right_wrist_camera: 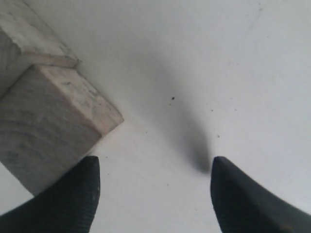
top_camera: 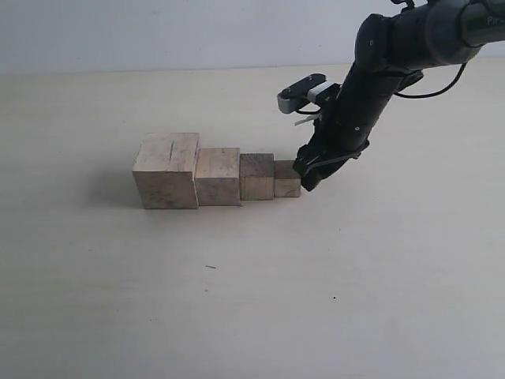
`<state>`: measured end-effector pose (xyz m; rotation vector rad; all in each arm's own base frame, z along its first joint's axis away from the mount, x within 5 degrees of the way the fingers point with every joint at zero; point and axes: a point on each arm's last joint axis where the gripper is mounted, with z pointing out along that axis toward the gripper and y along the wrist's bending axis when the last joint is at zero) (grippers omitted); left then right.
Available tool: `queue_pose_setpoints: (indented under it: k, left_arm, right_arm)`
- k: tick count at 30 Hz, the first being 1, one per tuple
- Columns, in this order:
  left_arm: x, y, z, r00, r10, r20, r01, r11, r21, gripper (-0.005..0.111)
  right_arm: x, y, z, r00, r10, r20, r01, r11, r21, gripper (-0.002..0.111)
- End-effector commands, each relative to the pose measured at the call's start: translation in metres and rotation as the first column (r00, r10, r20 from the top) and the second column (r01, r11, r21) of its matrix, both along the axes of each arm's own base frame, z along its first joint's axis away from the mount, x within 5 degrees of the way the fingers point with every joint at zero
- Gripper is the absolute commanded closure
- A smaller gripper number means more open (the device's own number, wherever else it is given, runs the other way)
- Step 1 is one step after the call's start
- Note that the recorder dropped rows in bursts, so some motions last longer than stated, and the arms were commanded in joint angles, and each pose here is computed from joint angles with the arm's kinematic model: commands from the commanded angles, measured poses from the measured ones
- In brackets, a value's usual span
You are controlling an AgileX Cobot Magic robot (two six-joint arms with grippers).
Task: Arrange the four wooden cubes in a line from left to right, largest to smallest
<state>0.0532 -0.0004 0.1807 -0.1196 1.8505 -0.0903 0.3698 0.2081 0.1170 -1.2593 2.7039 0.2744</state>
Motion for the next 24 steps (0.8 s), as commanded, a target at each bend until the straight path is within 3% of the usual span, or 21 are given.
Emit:
queue_pose_setpoints:
  k: [1, 8, 17, 19, 24]
  left_arm:
    - [0.0, 0.0, 0.0, 1.0, -0.006, 0.011, 0.006, 1.0, 0.008, 0.107]
    - [0.0, 0.0, 0.0, 1.0, -0.006, 0.011, 0.006, 1.0, 0.008, 0.107]
    - [0.0, 0.0, 0.0, 1.0, -0.006, 0.011, 0.006, 1.0, 0.008, 0.107]
    - [0.0, 0.0, 0.0, 1.0, -0.006, 0.011, 0.006, 1.0, 0.008, 0.107]
    - [0.0, 0.0, 0.0, 1.0, -0.006, 0.011, 0.006, 1.0, 0.008, 0.107]
  right_arm:
    - [0.001, 0.002, 0.001, 1.0, -0.007, 0.013, 0.006, 1.0, 0.018, 0.045]
    - [-0.001, -0.007, 0.011, 0.998, 0.055, 0.032, -0.052, 0.996, -0.07, 0.045]
    - [-0.008, -0.015, 0.071, 0.992, -0.049, 0.121, 0.055, 0.997, -0.052, 0.051]
    - [-0.014, -0.018, 0.09, 0.987, -0.112, 0.116, 0.117, 0.993, -0.034, 0.061]
    - [-0.039, -0.023, 0.144, 0.978, -0.189, 0.085, 0.184, 0.981, 0.066, 0.105]
